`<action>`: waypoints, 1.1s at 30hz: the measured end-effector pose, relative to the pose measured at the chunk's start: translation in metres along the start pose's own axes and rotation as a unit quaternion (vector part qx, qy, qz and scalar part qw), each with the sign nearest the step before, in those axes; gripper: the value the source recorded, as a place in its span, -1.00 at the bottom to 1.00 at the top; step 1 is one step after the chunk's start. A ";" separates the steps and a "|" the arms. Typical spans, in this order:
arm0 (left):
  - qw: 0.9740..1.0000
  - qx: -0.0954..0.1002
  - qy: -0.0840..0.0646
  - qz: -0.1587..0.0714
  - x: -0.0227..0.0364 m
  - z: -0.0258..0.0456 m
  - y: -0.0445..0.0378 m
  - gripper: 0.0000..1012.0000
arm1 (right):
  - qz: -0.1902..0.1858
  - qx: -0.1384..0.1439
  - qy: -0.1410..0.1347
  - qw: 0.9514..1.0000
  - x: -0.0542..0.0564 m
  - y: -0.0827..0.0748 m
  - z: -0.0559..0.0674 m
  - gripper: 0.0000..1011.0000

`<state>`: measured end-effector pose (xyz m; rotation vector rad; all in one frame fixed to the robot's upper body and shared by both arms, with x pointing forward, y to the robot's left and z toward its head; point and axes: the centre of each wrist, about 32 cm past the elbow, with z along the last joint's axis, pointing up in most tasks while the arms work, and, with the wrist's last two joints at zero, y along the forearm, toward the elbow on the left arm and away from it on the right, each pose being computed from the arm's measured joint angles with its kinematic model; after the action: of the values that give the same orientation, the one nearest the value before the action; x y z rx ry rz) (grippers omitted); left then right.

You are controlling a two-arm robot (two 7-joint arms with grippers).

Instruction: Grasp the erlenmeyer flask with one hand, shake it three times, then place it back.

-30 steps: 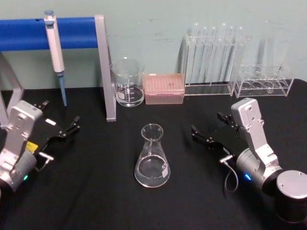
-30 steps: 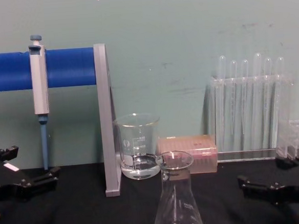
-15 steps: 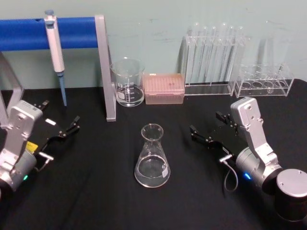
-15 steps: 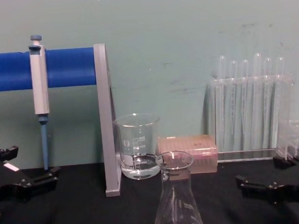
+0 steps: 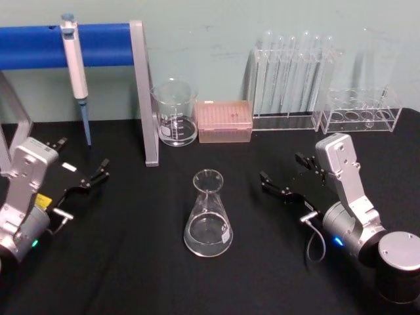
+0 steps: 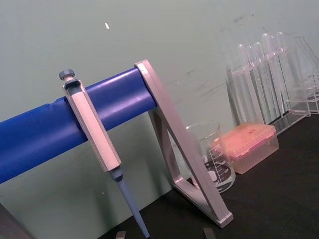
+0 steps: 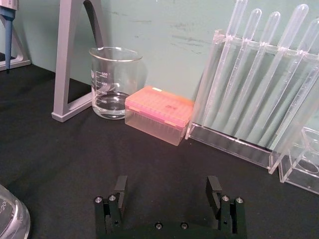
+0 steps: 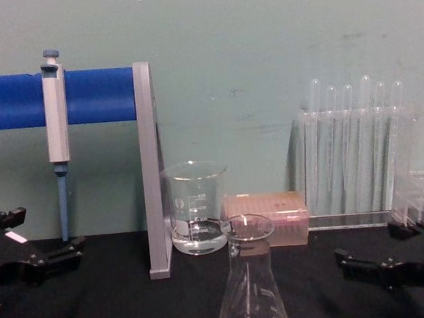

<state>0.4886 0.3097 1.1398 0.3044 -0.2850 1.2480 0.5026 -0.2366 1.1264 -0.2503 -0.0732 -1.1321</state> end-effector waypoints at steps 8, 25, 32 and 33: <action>1.000 0.000 0.000 0.000 0.0000 0.0000 0.0000 0.98 | 0.000 0.000 0.000 1.000 0.000 0.000 0.000 0.98; 1.000 0.000 0.000 0.000 0.0000 0.0000 0.0000 0.98 | -0.001 0.001 0.000 1.000 0.000 0.000 0.000 0.98; 1.000 0.000 0.000 0.000 0.0000 0.0000 0.0000 0.98 | -0.001 0.001 0.000 1.000 0.000 0.000 0.000 0.98; 1.000 0.000 0.000 0.000 0.0000 0.0000 0.0000 0.98 | -0.001 0.001 0.000 1.000 0.000 0.000 0.000 0.98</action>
<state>0.4886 0.3097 1.1398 0.3045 -0.2850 1.2479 0.5025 -0.2365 1.1265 -0.2486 -0.0736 -1.1333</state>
